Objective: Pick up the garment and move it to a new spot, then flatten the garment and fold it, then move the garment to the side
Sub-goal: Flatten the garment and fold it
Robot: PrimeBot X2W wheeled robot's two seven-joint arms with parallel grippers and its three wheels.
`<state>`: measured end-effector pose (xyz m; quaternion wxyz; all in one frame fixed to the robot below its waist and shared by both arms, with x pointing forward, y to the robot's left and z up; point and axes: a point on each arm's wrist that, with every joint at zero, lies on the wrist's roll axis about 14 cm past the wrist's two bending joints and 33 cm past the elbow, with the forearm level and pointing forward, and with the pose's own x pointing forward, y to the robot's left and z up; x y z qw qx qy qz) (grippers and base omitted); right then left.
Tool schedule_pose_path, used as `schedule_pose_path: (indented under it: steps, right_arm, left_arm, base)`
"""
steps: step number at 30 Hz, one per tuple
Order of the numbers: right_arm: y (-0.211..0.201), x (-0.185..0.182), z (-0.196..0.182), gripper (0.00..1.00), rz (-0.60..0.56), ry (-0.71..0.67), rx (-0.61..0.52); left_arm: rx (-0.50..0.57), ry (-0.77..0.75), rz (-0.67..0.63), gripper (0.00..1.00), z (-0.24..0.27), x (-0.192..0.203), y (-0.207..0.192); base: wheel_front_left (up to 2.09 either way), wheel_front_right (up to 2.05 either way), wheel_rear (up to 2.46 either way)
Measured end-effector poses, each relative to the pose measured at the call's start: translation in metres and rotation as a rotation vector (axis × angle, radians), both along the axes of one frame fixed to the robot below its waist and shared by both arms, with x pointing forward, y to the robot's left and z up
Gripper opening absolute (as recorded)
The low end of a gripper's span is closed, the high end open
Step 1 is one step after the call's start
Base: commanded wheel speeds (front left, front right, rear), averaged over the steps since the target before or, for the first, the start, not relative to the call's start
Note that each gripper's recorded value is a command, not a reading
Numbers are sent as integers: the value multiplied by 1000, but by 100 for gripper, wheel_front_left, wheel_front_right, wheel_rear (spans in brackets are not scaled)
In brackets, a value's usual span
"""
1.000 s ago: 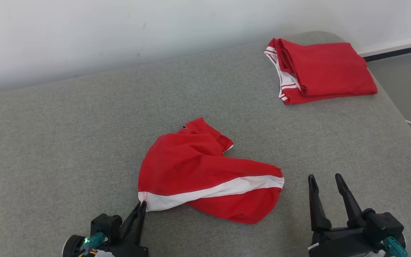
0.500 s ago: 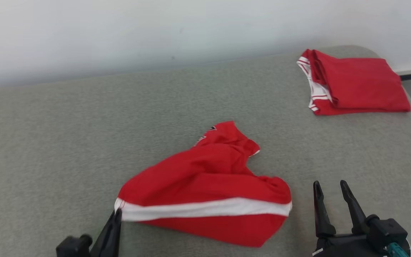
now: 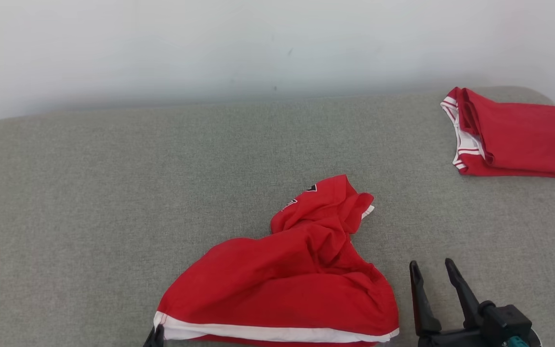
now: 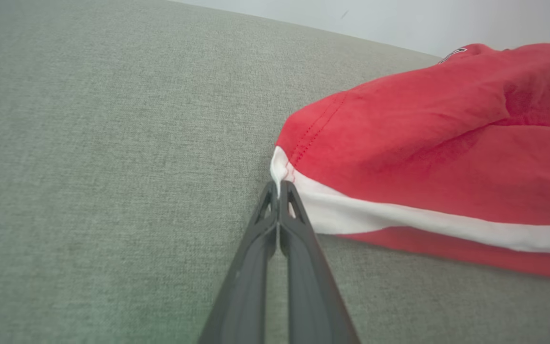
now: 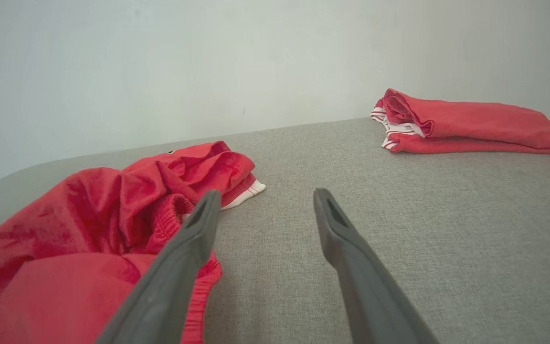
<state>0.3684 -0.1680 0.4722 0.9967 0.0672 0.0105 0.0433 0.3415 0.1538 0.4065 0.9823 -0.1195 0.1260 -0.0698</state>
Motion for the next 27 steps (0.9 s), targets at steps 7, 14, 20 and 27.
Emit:
schedule_pose_path:
  steps: [7, 14, 20, 27]
  right_arm:
    - [3, -17, -5, 100, 53, 20, -37]
    - [12, -52, -29, 100, 156, 102, -84]
    - [20, -70, -53, 100, 243, 190, -107]
    - [30, -62, -62, 100, 319, 217, -144]
  left_arm:
    - [3, -34, 11, 100, 10, -3, 2]
    - [29, -53, 33, 100, 15, -10, 17]
    - [65, -51, -11, 100, 15, 0, 18]
    - [102, 2, -130, 100, 1, 12, 3]
  base:
    - [0, 0, 0]
    - [0, 0, 0]
    - [0, 0, 0]
    - [0, 0, 0]
